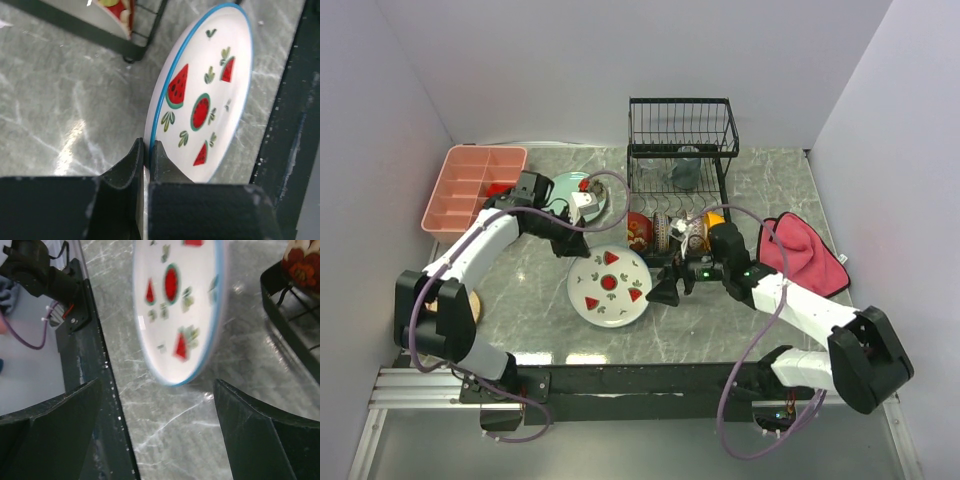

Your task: Load the mixed dishes into the dish rack

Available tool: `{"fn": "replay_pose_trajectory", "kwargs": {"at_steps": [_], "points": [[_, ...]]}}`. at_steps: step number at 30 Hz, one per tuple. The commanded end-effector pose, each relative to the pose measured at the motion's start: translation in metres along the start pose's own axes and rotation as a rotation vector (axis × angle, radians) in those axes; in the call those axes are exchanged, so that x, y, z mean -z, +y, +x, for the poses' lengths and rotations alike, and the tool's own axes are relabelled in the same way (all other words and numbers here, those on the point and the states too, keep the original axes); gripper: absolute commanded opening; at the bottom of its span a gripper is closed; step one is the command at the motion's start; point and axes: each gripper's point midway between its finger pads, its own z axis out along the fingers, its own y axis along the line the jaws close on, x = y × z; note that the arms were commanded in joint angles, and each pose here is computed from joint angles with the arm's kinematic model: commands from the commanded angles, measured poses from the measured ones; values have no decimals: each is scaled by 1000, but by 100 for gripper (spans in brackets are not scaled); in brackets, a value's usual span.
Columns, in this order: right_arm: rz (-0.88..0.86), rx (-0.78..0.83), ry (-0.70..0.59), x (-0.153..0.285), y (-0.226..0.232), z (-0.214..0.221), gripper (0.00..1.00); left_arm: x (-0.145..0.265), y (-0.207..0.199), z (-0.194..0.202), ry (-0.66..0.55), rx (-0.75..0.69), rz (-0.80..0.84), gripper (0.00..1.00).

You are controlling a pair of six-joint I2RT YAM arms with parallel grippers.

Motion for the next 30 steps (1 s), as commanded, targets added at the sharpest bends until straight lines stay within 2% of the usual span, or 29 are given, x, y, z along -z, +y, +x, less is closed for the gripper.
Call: {"fn": "replay_pose_trajectory", "kwargs": {"at_steps": [1,6,9,11,15,20,23,24,25,26,27,30], "points": [[-20,141,-33,-9,2,-30,98,9,-35,-24,-115,-45,128,1],[-12,134,-45,-19,-6,-39,98,16,-46,-30,-161,-76,129,1],[-32,113,-45,-24,-5,-41,93,18,-50,-35,-187,-69,136,1],[-42,104,-40,-27,-4,-41,85,20,-51,-39,-205,-75,132,1],[-49,87,-40,-31,-2,-40,80,21,-54,-45,-227,-71,145,1],[-55,81,-45,-33,0,-48,61,19,-51,-44,-223,-64,143,1],[-49,100,-48,-30,1,-55,46,17,-47,-42,-221,-55,123,1],[-46,103,-49,-29,2,-57,39,16,-45,-41,-223,-54,115,6],[-29,118,-66,-26,3,-65,23,15,-42,-41,-223,-48,100,12],[-19,126,-58,-24,3,-66,15,16,-40,-41,-221,-22,74,18],[-20,142,-58,-21,6,-69,0,16,-36,-40,-223,-18,54,33],[0,218,-71,-7,15,-90,0,36,-18,-56,-295,-33,-90,48]]}}
